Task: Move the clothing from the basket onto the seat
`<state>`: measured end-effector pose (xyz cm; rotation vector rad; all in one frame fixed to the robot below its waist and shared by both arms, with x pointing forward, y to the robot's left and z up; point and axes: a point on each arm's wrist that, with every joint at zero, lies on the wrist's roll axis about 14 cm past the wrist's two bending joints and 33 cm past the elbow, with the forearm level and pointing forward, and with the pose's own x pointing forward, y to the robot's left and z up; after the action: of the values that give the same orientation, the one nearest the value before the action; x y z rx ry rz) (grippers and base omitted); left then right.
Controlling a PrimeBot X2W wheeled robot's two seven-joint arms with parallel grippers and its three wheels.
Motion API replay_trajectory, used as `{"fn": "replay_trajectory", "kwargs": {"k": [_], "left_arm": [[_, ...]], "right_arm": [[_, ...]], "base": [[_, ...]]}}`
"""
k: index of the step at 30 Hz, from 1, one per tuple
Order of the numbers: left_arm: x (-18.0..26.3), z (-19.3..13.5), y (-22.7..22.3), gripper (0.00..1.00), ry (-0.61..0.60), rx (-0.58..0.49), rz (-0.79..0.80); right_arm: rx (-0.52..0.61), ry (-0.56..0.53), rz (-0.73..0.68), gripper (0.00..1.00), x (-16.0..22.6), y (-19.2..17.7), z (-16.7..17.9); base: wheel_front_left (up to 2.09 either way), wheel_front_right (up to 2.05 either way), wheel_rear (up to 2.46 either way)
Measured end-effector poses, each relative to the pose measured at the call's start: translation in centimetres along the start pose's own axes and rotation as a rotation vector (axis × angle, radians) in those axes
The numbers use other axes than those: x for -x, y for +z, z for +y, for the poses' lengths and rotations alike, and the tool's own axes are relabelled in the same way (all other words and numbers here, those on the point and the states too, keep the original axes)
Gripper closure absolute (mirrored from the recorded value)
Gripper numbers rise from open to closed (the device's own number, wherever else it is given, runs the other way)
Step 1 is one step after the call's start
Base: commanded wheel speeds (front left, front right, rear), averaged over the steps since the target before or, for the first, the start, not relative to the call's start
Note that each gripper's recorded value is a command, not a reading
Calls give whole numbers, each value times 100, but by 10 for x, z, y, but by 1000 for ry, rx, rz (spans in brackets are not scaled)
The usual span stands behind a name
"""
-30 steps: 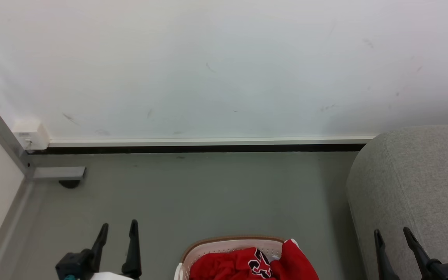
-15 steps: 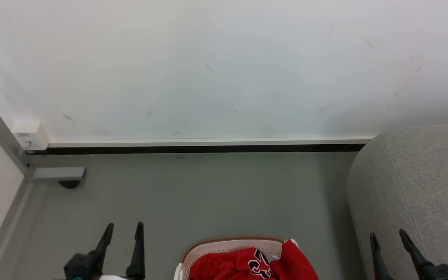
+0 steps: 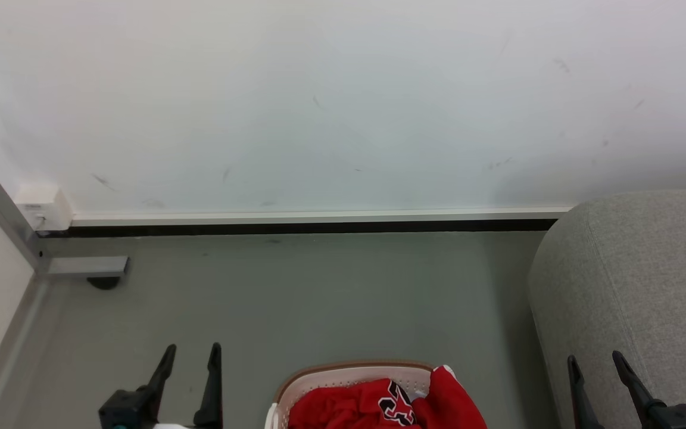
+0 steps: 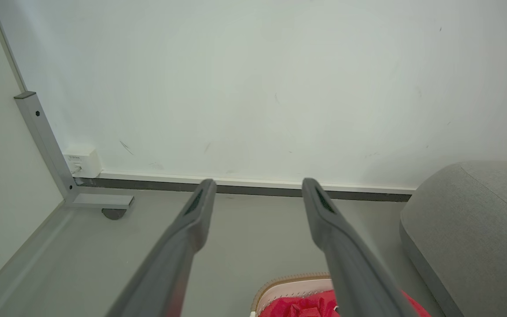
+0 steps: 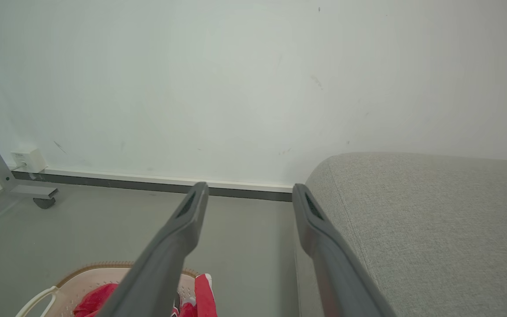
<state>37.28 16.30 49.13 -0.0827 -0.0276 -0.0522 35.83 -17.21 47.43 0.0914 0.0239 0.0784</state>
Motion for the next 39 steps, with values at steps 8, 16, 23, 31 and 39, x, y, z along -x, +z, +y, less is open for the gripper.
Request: {"fn": "replay_trajectory", "kwargs": {"k": [8,16,23,31,39], "left_arm": [[-3,-3,-3,0,-11,2,10],[-24,-34,-7,0,-125,-3,18],[-44,-88,-43,0,-331,-54,123],[-41,-136,-129,0,-576,-184,385],[-17,-147,-224,0,-773,-338,706]], "right_arm": [[-10,-12,-6,0,1,2,-3],[-13,-43,-26,0,-2,7,-13],[-15,-76,-25,0,-13,7,-26],[-31,-102,-5,0,-28,-1,-36],[-37,-131,26,0,-52,-16,-50]], "base": [[0,0,0],[0,0,0],[0,0,0],[0,0,0],[0,0,0]]}}
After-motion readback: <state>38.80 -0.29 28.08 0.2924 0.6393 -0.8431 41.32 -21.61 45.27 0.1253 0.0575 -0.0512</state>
